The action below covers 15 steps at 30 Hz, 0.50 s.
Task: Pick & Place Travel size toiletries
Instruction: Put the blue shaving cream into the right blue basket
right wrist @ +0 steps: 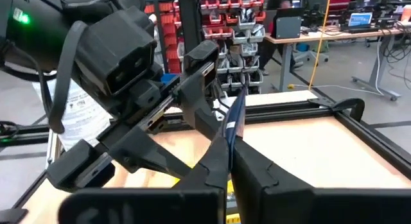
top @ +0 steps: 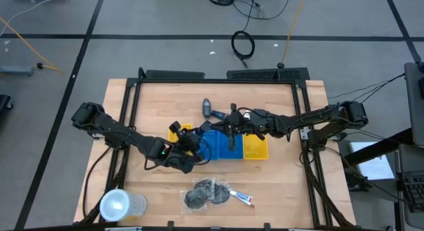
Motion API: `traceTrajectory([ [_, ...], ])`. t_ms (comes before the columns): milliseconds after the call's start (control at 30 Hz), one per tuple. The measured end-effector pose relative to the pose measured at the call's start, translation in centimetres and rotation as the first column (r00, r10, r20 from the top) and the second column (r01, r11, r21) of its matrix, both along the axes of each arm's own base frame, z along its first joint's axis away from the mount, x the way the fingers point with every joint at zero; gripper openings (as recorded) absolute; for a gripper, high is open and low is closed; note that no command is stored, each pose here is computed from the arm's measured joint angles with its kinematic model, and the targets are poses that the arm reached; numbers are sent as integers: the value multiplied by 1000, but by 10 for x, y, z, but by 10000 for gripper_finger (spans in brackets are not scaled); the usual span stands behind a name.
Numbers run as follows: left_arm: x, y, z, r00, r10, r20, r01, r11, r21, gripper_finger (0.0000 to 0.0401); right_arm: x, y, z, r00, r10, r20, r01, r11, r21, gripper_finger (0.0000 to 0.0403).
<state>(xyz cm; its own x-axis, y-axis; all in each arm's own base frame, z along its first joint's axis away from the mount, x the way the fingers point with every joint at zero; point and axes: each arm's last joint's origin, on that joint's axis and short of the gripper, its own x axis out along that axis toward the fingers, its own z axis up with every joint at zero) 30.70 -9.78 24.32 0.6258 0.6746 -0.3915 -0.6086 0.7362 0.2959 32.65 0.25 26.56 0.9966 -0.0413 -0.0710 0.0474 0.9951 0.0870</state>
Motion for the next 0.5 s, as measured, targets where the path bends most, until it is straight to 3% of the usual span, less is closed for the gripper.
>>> traceTrajectory([
  [200,0,0,0,1000,-2,0,2,1000,-2,250,0,0,-4,999,-3,-41,3,1000,-4,1],
  [500,0,-1,0,1000,-3,0,3,1000,-1,265,-7,-7,-5,990,-67,-125,64,998,-28,0],
])
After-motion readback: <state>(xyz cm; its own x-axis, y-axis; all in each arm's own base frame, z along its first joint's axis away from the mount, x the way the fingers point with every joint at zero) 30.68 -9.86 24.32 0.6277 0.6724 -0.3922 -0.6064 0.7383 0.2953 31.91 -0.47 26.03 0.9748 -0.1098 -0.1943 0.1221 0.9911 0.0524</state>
